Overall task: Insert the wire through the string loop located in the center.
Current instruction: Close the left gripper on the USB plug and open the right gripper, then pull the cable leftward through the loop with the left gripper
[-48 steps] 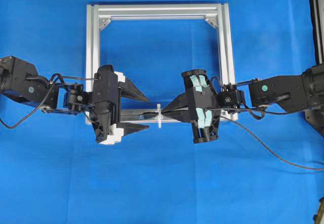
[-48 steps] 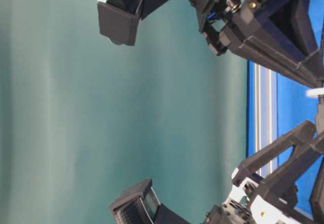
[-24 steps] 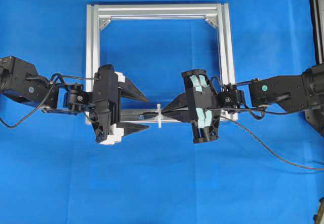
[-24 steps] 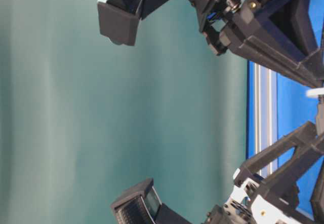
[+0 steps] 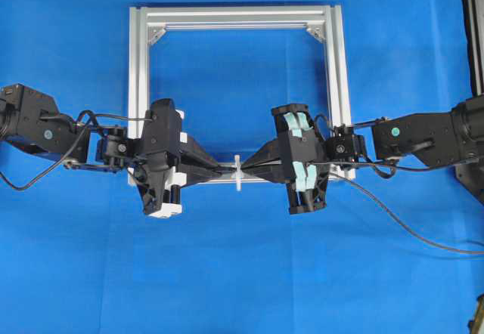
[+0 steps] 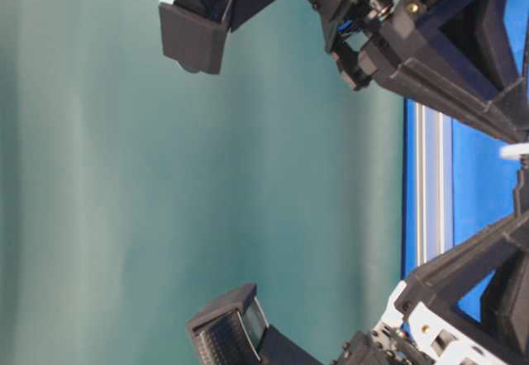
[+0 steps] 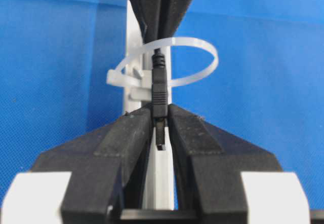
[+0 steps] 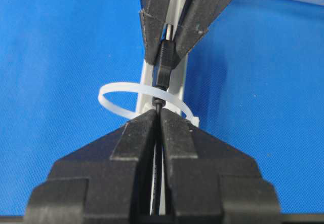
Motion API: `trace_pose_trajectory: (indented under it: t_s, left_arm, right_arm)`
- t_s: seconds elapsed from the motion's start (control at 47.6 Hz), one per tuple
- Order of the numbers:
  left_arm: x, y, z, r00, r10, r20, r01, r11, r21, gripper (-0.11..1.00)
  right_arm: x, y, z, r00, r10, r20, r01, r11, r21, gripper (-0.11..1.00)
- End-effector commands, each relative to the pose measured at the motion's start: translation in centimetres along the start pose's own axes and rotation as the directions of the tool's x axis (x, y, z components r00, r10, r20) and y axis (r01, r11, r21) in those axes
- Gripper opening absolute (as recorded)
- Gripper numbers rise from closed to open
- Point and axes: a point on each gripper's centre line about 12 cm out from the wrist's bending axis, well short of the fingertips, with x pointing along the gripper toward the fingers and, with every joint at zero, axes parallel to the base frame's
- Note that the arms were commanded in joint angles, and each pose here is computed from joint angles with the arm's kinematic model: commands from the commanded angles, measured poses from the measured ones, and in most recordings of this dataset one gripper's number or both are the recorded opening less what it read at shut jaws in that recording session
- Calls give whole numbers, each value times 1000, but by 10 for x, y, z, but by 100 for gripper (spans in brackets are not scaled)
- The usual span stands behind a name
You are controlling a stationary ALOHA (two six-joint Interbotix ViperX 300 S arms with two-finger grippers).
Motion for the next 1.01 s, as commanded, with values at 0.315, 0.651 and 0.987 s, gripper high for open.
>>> trace_pose_trajectory:
  t_s: [0.315,0.651,0.987]
  left_arm:
    - [0,-5,11,999,-13,35,13,1000,8,8]
    - [0,-5,11,999,-13,35,12,1000,9,8]
    - [0,-4,11,999,-13,34,12,1000,9,8]
  right_arm:
    - [-1,3,7,1000,9,21,-8,1000,-9,-3]
    - [-1,3,8,1000,7,21,-7,1000,-1,26]
    - [-1,3,7,1000,7,20,-7,1000,-1,90]
